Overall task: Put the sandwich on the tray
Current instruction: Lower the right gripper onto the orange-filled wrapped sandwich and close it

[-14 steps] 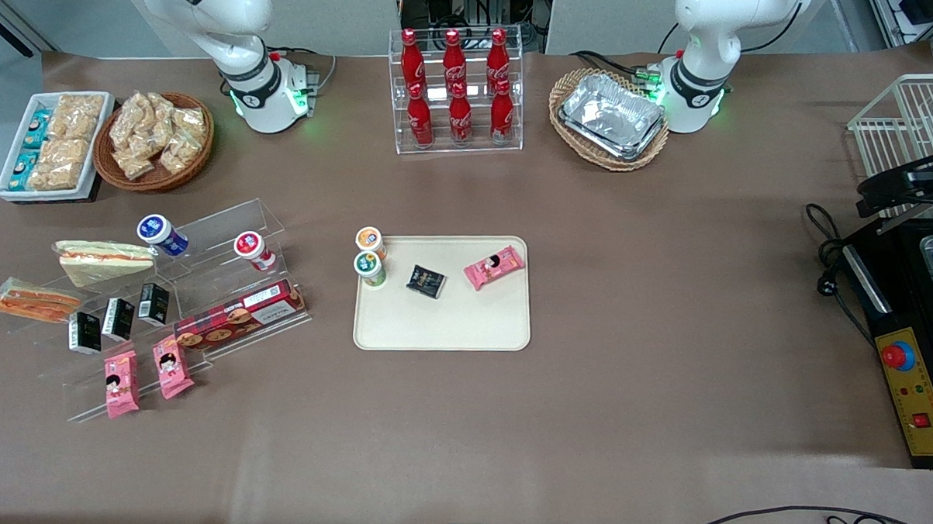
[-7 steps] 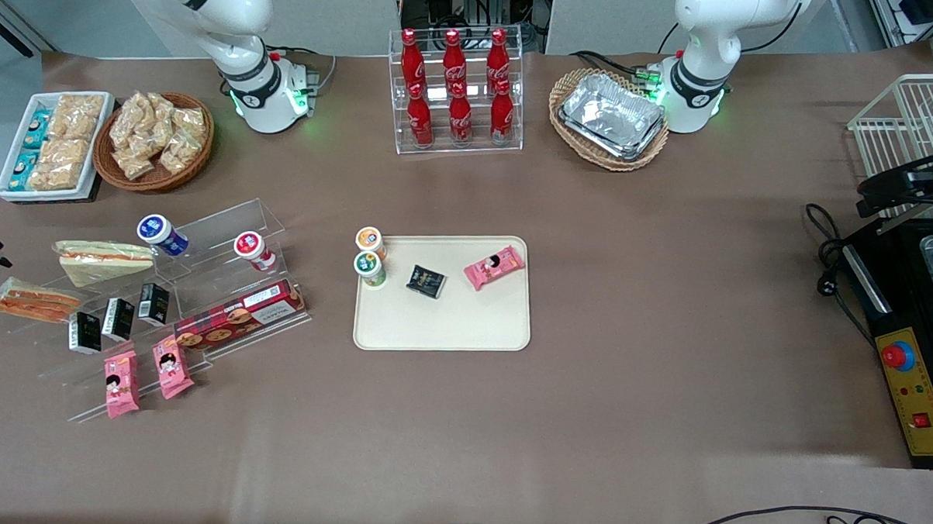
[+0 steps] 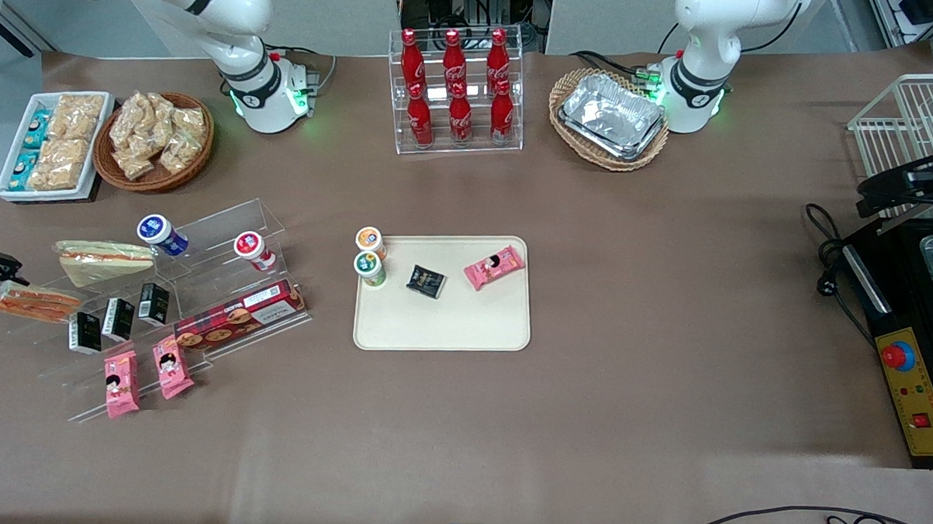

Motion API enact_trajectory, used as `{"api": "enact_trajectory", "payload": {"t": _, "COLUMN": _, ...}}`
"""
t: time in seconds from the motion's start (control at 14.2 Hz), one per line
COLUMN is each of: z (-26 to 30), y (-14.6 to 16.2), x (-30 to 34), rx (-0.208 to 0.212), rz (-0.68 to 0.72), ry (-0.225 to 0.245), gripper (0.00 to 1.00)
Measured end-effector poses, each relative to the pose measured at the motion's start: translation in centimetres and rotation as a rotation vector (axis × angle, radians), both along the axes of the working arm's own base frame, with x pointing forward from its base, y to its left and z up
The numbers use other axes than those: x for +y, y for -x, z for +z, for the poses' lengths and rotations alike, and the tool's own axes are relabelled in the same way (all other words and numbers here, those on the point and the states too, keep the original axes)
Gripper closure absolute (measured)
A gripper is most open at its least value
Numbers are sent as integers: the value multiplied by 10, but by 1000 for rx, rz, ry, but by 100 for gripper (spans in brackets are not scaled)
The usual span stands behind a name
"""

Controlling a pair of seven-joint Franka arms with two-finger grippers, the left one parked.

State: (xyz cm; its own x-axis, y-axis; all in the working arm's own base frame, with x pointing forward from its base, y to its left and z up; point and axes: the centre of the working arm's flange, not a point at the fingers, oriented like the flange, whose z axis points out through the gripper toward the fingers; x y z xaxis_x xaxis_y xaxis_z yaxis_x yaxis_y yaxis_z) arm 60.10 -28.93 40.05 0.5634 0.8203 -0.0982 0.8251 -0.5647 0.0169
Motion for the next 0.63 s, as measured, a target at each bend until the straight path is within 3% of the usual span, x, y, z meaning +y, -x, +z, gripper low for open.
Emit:
{"api": "enact_trajectory", "payload": {"t": 0.28, "z": -23, "y": 0, "x": -1, "rx": 8, "rz": 16, "ry": 1, "gripper": 0}}
{"api": "enact_trajectory", "payload": {"t": 0.49, "z": -31, "y": 1, "x": 1, "rx": 4, "rz": -3, "ry": -32, "gripper": 4}}
{"api": "enact_trajectory", "payload": {"t": 0.56, "z": -31, "y": 2, "x": 0, "rx": 1, "rz": -9, "ry": -37, "gripper": 8}}
{"api": "enact_trajectory", "payload": {"t": 0.63, "z": -31, "y": 3, "x": -4, "rx": -2, "rz": -18, "ry": -41, "gripper": 19}}
